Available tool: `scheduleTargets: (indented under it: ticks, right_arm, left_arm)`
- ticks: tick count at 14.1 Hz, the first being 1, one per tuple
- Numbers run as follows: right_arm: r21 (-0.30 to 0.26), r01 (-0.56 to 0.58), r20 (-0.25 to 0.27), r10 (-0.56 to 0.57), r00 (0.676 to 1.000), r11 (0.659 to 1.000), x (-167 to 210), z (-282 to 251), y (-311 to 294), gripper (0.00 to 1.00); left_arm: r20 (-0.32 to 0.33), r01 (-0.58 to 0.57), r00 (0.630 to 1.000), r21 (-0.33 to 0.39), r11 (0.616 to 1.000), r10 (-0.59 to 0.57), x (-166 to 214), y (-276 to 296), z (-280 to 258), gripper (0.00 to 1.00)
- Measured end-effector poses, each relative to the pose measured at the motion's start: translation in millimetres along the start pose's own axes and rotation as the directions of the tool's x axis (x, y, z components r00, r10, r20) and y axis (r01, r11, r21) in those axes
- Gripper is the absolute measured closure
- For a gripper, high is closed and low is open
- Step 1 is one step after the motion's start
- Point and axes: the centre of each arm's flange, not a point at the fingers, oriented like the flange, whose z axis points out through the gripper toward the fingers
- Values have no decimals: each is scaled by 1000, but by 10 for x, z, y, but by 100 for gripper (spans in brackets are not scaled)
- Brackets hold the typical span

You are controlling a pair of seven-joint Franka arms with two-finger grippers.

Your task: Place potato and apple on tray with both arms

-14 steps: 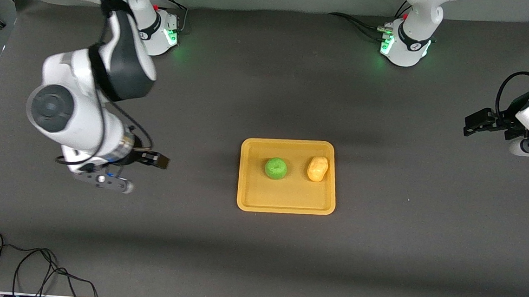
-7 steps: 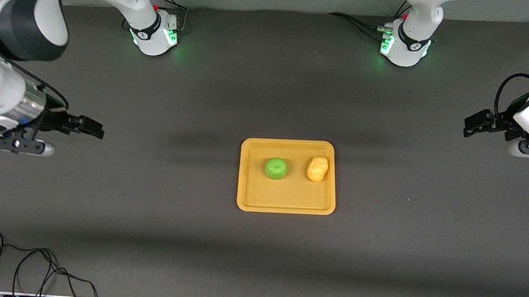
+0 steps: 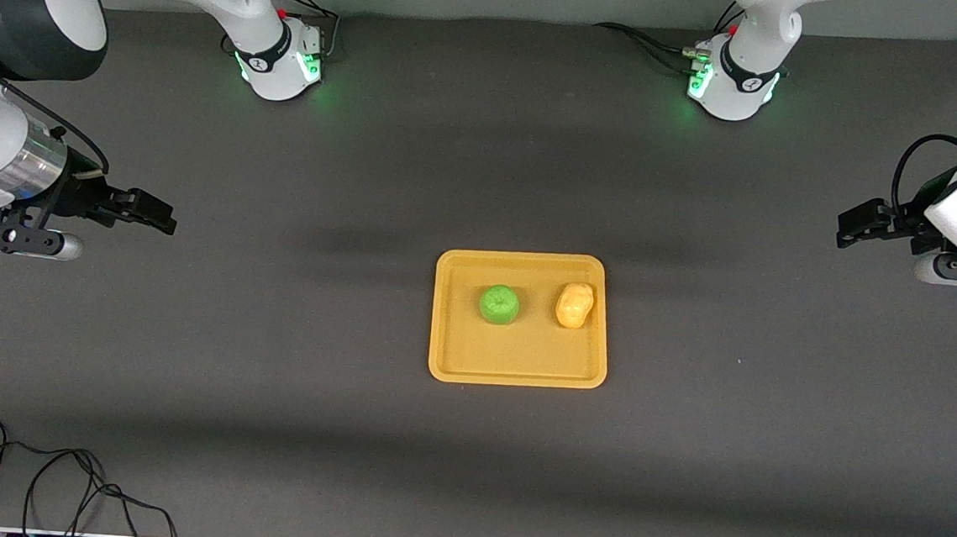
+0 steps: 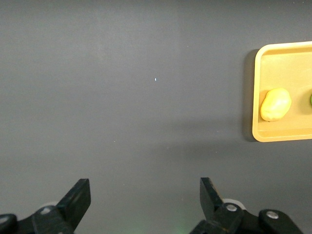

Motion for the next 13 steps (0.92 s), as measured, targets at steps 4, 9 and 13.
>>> scheduleTargets:
  ticks: [4, 9, 13]
  right_arm:
    - [2, -20, -15, 20, 1000, 1000, 19, -70, 24, 0]
    - [18, -48, 11, 48, 999, 999, 29, -52, 111, 0]
    - [27, -58, 20, 57, 998, 998, 28, -82, 192, 0]
  left_arm:
    - [2, 0, 1000, 0, 1000, 0, 0, 0, 12, 0]
    - [2, -1, 1000, 0, 1000, 1, 1, 1, 19, 0]
    - [3, -1, 1000, 1, 1000, 1, 3, 0, 45, 0]
